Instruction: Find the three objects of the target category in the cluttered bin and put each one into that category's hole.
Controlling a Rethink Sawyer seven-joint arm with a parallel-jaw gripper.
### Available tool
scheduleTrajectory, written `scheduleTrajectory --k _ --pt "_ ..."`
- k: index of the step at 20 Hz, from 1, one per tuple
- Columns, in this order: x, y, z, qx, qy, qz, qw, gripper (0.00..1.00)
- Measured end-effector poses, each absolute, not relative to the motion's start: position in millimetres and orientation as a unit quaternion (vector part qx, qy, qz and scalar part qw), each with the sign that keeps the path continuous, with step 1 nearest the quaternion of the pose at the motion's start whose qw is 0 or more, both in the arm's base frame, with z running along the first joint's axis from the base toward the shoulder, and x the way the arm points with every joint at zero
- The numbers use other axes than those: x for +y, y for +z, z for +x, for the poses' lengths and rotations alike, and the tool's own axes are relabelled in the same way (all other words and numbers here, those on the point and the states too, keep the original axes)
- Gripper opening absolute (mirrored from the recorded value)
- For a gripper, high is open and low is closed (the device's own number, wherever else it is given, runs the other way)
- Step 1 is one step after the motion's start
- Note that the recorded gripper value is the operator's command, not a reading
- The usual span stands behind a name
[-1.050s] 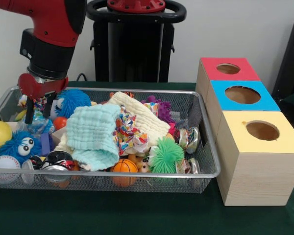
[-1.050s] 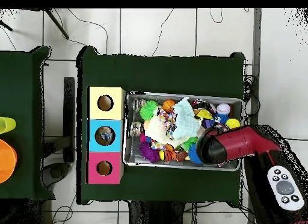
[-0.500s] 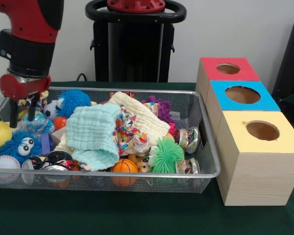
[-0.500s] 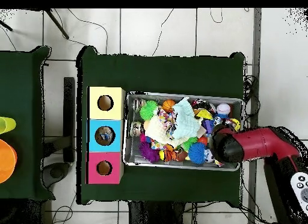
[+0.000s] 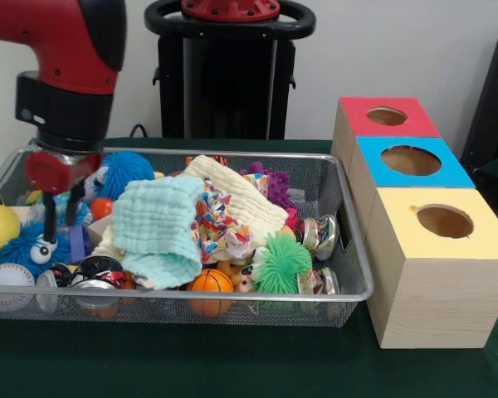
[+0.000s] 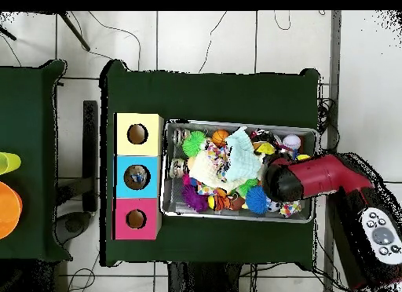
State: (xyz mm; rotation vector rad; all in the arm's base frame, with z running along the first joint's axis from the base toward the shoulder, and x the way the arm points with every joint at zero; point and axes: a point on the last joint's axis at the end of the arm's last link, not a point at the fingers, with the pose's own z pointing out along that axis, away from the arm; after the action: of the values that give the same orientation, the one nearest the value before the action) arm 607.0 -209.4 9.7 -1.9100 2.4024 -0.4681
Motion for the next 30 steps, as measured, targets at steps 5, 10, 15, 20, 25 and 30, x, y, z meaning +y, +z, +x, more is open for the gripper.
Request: scheduleTrajectory --k 5,10,15,20,25,30 --pt "-163 4 622 0.751 -0.149 -0.643 0.022 1.0" --pt "-140 16 620 0.748 -0.14 -0.648 0.026 1.0" --pt "-167 45 597 0.772 -0.134 -0.621 0.02 1.0" --pt "-203 72 574 0.793 -0.141 -0.593 0.013 1.0" --pt "-227 77 559 0.792 -0.158 -0.59 -0.007 1.0" --pt "-214 55 552 0.761 -0.167 -0.627 -0.022 1.0"
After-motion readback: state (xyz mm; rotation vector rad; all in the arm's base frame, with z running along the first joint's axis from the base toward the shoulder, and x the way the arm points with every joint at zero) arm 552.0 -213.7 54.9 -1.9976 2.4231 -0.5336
